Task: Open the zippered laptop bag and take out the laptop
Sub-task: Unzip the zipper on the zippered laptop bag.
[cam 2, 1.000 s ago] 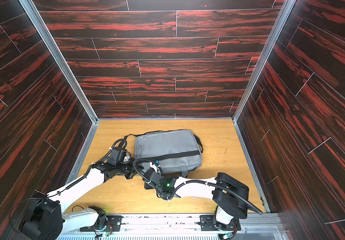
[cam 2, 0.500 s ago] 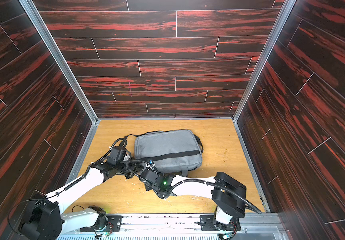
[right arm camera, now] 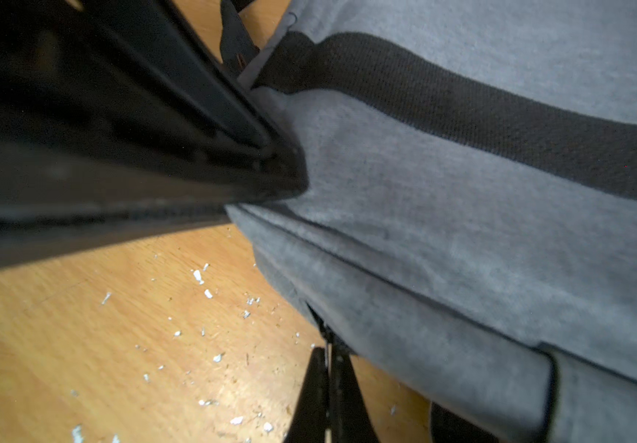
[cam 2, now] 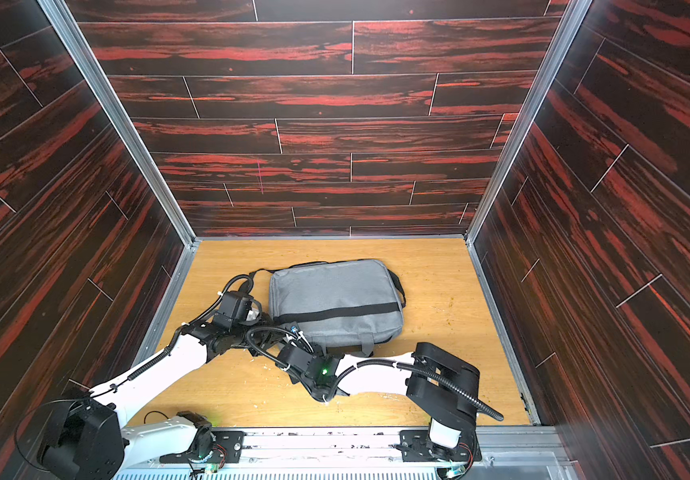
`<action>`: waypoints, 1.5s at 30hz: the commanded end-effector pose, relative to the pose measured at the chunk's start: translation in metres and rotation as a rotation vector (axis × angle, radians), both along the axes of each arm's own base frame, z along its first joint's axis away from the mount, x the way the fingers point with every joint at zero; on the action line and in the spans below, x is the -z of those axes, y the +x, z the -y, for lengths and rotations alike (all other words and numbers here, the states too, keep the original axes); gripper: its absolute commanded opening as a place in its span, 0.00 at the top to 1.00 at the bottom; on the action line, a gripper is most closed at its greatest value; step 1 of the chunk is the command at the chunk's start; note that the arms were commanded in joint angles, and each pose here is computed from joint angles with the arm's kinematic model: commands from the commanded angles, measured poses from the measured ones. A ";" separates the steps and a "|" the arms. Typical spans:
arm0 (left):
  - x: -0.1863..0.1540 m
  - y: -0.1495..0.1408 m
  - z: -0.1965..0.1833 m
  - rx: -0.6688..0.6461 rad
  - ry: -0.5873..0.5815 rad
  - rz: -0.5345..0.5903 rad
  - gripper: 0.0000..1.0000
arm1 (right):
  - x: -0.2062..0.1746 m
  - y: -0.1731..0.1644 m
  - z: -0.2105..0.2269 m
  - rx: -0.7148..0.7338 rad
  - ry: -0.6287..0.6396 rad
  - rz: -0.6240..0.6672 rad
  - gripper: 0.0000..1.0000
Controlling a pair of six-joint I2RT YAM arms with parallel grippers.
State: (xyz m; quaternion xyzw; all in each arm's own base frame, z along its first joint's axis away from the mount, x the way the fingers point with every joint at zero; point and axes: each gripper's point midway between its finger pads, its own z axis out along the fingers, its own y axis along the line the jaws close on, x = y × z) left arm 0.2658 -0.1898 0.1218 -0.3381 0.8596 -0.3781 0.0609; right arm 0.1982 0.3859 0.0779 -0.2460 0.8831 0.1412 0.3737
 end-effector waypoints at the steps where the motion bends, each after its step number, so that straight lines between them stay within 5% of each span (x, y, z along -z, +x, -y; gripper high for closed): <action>1: -0.053 0.027 0.001 -0.027 -0.056 0.176 1.00 | 0.028 -0.001 0.052 0.035 -0.193 0.010 1.00; 13: -0.056 0.027 -0.003 -0.040 -0.058 0.191 1.00 | 0.018 -0.004 0.072 0.089 -0.123 0.020 1.00; 24: -0.074 0.025 0.011 -0.046 -0.142 0.210 1.00 | -0.011 0.006 0.003 -0.037 0.028 0.079 1.00; 33: -0.070 0.020 0.018 -0.034 -0.161 0.197 1.00 | -0.045 0.002 -0.037 -0.101 0.281 0.088 1.00; 45: -0.068 0.015 0.020 -0.030 -0.170 0.189 1.00 | -0.054 0.004 -0.065 -0.159 0.352 0.109 1.00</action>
